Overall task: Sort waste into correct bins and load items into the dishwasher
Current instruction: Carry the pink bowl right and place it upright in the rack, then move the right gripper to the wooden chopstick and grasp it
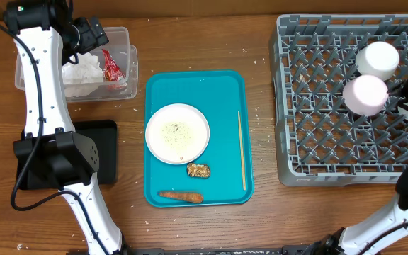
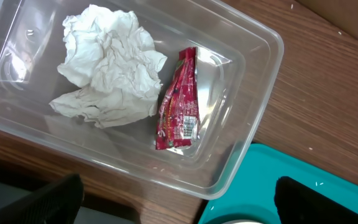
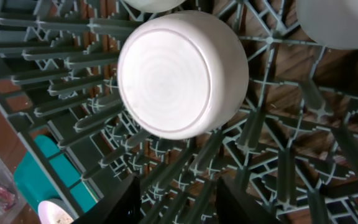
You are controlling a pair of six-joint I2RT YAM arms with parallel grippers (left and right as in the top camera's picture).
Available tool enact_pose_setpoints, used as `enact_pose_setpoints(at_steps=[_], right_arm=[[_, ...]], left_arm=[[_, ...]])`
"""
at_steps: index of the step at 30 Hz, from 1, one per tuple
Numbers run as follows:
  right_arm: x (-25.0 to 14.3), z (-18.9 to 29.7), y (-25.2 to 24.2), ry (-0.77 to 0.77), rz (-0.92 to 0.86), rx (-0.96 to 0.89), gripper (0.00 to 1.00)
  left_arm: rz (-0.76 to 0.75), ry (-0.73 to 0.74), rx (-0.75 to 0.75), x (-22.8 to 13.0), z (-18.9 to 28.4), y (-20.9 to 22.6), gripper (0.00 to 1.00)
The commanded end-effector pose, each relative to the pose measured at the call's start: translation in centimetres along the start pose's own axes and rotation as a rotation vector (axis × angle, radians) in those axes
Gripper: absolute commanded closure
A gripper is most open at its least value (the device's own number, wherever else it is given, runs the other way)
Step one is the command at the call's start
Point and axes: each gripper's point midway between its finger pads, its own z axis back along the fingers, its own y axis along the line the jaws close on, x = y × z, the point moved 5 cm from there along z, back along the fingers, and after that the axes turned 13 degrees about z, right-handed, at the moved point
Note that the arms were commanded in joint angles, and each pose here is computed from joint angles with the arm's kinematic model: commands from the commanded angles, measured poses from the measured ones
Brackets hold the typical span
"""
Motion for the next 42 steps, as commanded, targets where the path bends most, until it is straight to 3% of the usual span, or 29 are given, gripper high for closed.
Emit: enact_pose_setpoints(at_steps=[1, 9, 13, 16, 18, 24, 35, 42], right_arm=[[-0.1, 3.8, 3.1, -0.105, 0.063, 0.026, 0.58], [-2.6, 1.0, 11.0, 0.02, 0.277, 0.076, 0.56], [-6.2, -1.9, 18.5, 0.12, 0.489, 0.082, 0.44], [-9.1, -4.0, 23.4, 0.138, 0.617, 0.011, 0.25], [-10.3, -5.0, 25.3, 0.111, 0.631, -0.072, 0.23], [-13.8, -8.7, 28.9, 0.094, 0.67, -0.143, 0.28], [-22.0, -17.6, 28.8, 0.432, 0.706, -0.205, 0.34], [-25.7, -20.3, 27.9, 0.518, 0.742, -0.277, 0.38]], left_arm=[[-0.005, 0.013, 0.002, -0.4, -0.6, -0.5, 0.0], [-0.005, 0.013, 0.002, -0.4, -0.6, -0.5, 0.0], [-0.005, 0.013, 0.002, -0.4, -0.6, -0.5, 0.0], [-0.005, 0.013, 0.002, -0.4, -0.6, -0.5, 0.0], [-0.005, 0.013, 0.002, -0.4, -0.6, -0.5, 0.0], [-0.005, 0.013, 0.002, -0.4, -0.6, -0.5, 0.0], [-0.005, 0.013, 0.002, -0.4, -0.6, -0.5, 0.0], [-0.005, 0.013, 0.002, -0.4, -0.6, -0.5, 0.0]])
